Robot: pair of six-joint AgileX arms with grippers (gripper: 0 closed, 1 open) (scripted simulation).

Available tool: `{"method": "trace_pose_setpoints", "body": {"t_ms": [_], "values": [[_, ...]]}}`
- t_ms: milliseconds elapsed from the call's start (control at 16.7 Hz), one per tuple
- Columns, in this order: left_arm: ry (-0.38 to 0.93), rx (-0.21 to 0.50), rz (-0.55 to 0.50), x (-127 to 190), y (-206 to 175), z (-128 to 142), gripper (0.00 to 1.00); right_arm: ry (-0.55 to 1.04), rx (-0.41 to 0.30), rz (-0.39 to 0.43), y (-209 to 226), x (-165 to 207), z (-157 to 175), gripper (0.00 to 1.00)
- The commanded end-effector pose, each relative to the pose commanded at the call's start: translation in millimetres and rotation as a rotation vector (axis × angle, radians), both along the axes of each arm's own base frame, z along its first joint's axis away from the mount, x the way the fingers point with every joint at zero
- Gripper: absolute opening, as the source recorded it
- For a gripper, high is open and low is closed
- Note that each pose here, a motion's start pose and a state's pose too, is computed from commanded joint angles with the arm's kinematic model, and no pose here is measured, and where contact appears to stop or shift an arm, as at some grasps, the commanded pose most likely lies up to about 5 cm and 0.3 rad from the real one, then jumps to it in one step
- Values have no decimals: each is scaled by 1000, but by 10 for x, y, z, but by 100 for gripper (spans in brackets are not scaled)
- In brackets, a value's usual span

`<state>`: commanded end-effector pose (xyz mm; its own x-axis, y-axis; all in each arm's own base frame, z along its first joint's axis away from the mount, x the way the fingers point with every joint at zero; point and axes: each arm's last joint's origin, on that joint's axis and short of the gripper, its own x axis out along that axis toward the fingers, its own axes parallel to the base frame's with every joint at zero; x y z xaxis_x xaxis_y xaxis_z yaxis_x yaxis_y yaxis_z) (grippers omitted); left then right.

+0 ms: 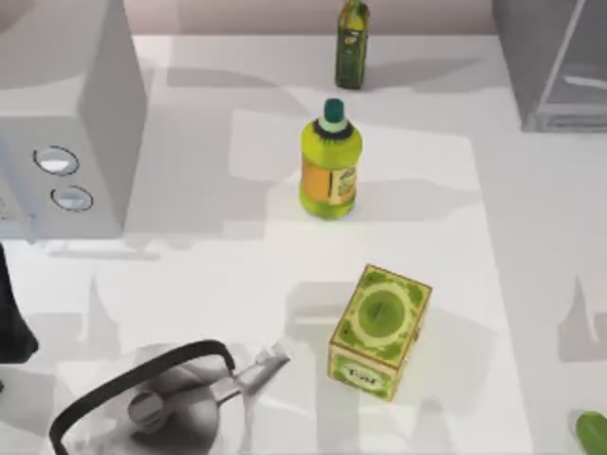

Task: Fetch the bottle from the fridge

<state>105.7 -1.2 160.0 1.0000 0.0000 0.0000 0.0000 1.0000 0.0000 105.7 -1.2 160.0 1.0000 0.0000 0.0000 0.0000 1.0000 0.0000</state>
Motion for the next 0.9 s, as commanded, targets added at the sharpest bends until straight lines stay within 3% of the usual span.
{"method": "trace_pose_setpoints", "body": {"t_ms": [420,900], "values": [[0,0,0,0,0,0,100,-1,1,-10,-43,84,59,100],[0,0,0,0,0,0,100,-6,-3,-16,-286,498,150,100]]}}
